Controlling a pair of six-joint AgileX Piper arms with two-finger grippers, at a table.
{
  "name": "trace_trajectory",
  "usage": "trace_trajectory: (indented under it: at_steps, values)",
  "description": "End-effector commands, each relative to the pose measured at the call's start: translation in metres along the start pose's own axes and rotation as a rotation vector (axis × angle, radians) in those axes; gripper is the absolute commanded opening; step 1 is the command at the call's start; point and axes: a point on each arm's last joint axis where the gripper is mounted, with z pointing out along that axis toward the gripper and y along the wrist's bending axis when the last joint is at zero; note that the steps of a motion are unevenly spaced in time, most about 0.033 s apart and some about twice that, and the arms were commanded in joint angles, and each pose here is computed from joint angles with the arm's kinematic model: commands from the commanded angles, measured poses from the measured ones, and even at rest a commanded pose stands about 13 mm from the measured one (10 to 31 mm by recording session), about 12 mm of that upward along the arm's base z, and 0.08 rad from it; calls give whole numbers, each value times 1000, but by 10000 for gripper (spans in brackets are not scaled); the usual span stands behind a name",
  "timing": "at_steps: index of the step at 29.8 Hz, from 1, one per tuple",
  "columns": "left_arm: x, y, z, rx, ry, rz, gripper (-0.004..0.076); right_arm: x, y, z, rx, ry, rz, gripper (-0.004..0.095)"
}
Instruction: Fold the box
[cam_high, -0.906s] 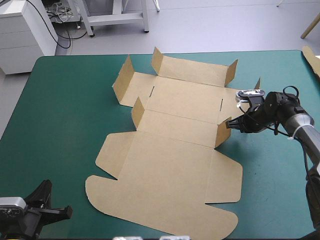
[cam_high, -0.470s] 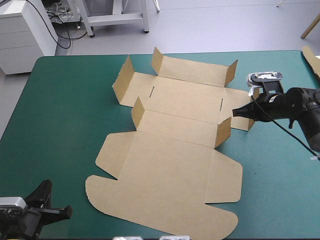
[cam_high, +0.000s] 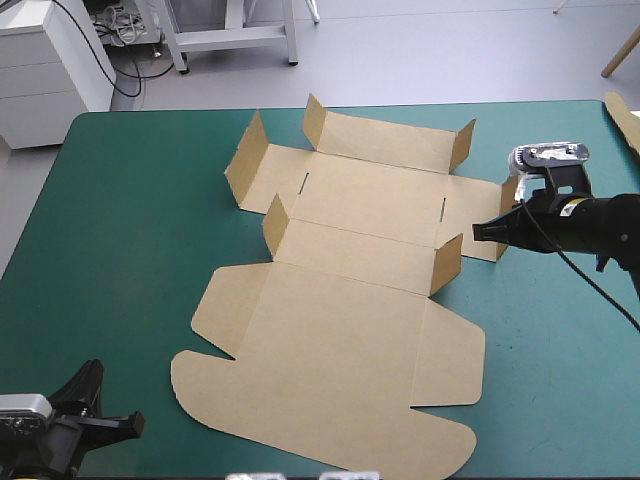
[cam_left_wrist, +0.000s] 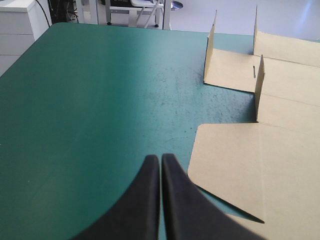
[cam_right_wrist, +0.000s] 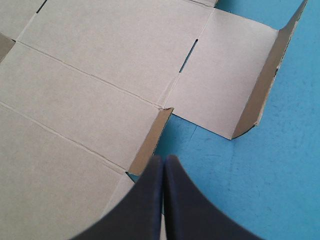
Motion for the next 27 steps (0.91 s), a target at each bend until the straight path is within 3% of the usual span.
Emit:
trace_trajectory:
  at_steps: [1,5,10,12,27]
  values:
    - [-12,-2,-7,13,-112,-10,-8,-10,5,-15,-10,-90,-43,42]
    - [-12,-2,-7,13,-112,-10,-8,-9,7,-15,-28,-79,-38,252]
    - [-12,-2,-7,13,-112,-10,-8,-8,7,-14,-31,-69,-38,811]
    - [-12,-2,-7,13,-112,-10,-8,-7,7,-14,-31,-62,-37,943]
    - [-12,-2,-7,13,-112,-8,-8,-4,4,-6,-24,10,62,926]
